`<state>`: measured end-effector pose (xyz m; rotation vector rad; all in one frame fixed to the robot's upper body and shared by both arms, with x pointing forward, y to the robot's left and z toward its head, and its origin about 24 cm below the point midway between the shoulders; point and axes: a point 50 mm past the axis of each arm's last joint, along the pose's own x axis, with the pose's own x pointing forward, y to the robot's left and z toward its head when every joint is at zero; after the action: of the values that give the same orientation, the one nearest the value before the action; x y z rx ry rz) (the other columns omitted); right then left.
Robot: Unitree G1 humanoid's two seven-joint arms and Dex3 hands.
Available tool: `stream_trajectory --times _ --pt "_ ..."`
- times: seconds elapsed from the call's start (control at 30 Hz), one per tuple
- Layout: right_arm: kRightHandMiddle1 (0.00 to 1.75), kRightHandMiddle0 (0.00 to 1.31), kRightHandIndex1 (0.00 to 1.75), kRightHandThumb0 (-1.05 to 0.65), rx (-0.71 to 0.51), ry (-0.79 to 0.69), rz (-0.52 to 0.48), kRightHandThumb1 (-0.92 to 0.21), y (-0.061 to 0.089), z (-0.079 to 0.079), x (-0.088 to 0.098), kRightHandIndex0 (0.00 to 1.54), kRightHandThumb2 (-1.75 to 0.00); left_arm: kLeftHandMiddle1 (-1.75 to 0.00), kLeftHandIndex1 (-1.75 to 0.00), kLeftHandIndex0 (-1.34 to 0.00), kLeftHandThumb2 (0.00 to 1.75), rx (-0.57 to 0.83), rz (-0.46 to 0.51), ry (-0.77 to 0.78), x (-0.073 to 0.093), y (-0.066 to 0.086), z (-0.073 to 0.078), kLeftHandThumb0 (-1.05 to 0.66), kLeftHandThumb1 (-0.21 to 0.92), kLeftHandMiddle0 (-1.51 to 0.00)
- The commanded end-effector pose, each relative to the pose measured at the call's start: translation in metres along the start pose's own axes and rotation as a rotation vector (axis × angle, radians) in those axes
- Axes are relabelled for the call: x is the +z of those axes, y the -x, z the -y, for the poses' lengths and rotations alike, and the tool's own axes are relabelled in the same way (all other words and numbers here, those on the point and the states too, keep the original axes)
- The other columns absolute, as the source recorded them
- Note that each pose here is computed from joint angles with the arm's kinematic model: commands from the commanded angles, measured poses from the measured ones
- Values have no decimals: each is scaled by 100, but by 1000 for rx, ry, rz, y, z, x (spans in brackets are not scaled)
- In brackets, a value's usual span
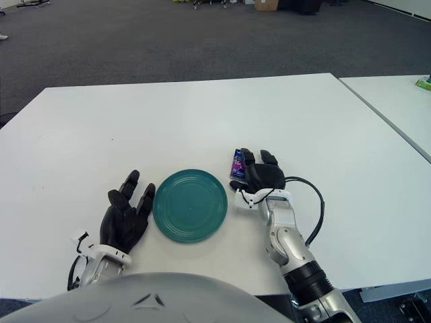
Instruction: Put the gum into the plate.
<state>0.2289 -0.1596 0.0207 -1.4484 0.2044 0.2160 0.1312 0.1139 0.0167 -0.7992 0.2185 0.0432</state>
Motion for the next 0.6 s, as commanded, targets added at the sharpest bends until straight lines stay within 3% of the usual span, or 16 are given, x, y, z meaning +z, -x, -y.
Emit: stream_trajectory --times 0.0,0.27,0.57 --pt "0 0 0 -100 3 -54 -34 -92 2 -2 1 0 -69 -1 -19 0 88 21 6 27 -5 4 1 -101 92 -7" --pt "0 0 0 -96 -10 -120 -73 -92 6 -5 -3 0 -66 -1 -19 0 91 17 10 26 -8 7 5 -101 92 -7" --pt "3 5 2 -92 -58 -104 -52 -92 11 -16 -23 3 -68 0 -11 0 92 9 20 24 -8 8 6 -101 92 -4"
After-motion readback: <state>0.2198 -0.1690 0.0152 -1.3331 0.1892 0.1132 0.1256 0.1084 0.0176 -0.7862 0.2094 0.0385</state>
